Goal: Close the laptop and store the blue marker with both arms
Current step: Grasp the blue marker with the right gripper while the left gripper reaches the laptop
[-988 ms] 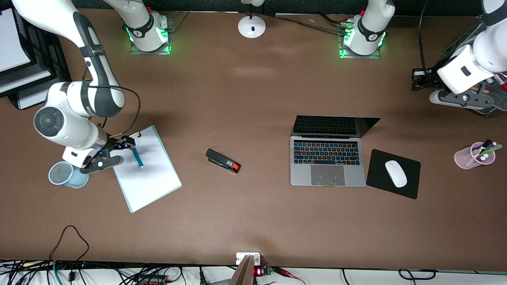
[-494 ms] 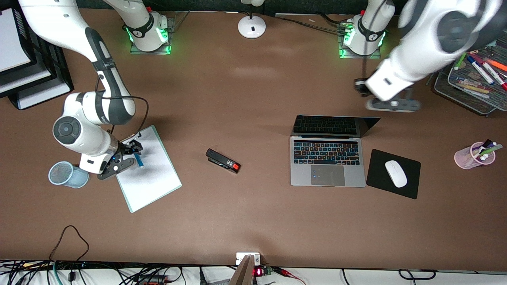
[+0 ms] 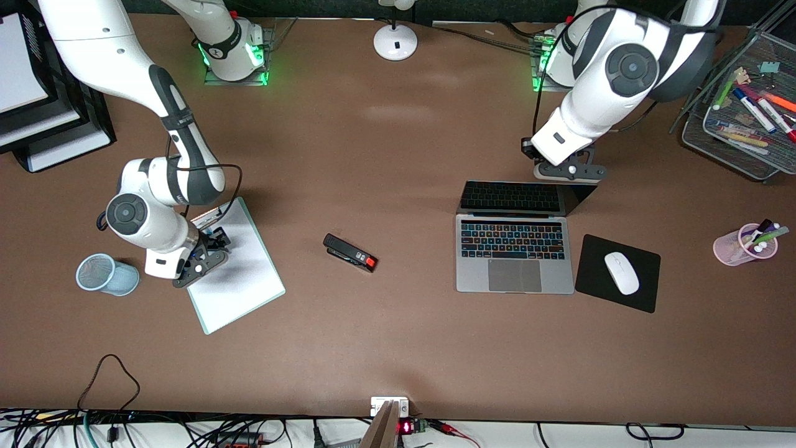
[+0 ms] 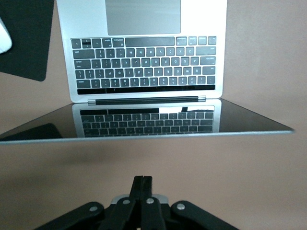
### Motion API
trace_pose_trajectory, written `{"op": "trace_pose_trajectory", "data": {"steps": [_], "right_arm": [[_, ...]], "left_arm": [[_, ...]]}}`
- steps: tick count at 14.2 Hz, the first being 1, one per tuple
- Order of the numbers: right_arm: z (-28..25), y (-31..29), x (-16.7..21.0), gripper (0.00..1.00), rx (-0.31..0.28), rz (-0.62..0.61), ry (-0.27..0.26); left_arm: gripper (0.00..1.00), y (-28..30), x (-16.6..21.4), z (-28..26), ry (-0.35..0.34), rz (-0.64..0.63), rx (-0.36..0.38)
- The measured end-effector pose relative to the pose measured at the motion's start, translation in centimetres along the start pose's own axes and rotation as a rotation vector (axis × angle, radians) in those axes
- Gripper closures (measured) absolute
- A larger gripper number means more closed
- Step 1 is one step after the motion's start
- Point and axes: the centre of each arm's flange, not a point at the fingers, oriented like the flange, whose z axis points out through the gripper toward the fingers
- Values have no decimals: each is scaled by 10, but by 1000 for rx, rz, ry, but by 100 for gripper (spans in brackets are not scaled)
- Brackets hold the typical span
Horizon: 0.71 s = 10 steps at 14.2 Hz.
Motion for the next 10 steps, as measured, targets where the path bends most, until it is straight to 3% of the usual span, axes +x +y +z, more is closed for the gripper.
{"op": "trace_pose_trajectory", "data": {"steps": [10], "right_arm": [[14,-3,1,46,8,-19,-7]], "left_arm": [[99,-6,3,26,112,-10,-31]]}}
